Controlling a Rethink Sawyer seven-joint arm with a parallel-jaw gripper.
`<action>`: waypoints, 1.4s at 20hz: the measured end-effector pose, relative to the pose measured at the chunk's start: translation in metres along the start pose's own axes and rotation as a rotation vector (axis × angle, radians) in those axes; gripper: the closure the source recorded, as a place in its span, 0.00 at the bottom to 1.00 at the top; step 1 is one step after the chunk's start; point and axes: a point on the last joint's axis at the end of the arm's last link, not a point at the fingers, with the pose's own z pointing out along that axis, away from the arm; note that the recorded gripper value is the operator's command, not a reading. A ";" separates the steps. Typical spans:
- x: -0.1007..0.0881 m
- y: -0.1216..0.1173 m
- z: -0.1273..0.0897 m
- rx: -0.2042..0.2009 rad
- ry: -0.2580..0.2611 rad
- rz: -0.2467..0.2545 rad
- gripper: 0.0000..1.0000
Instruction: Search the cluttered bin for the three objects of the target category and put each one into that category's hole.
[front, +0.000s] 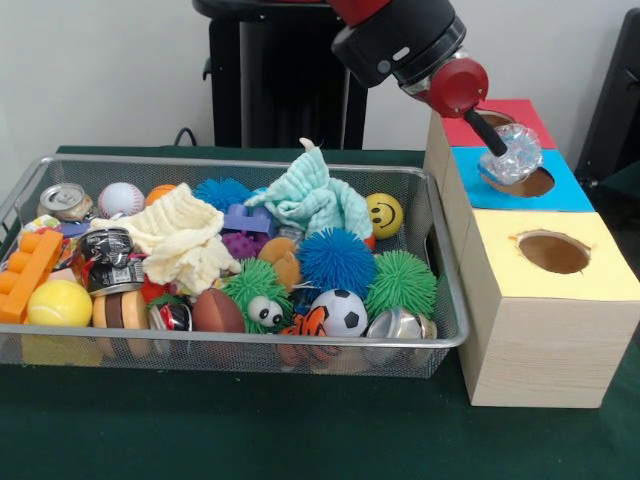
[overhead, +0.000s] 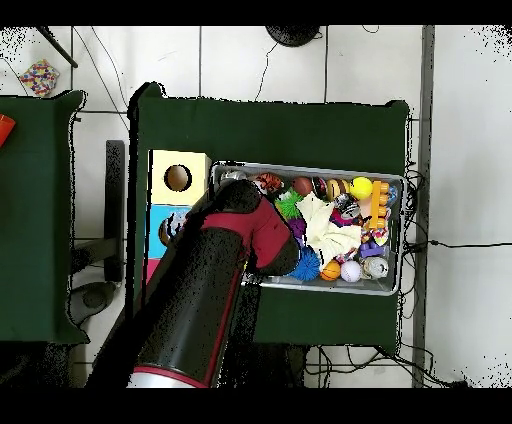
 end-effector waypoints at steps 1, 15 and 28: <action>0.000 0.000 0.000 0.000 -0.001 0.001 1.00; 0.006 0.000 0.016 0.005 -0.056 0.025 1.00; 0.003 0.001 0.024 -0.001 -0.073 0.025 1.00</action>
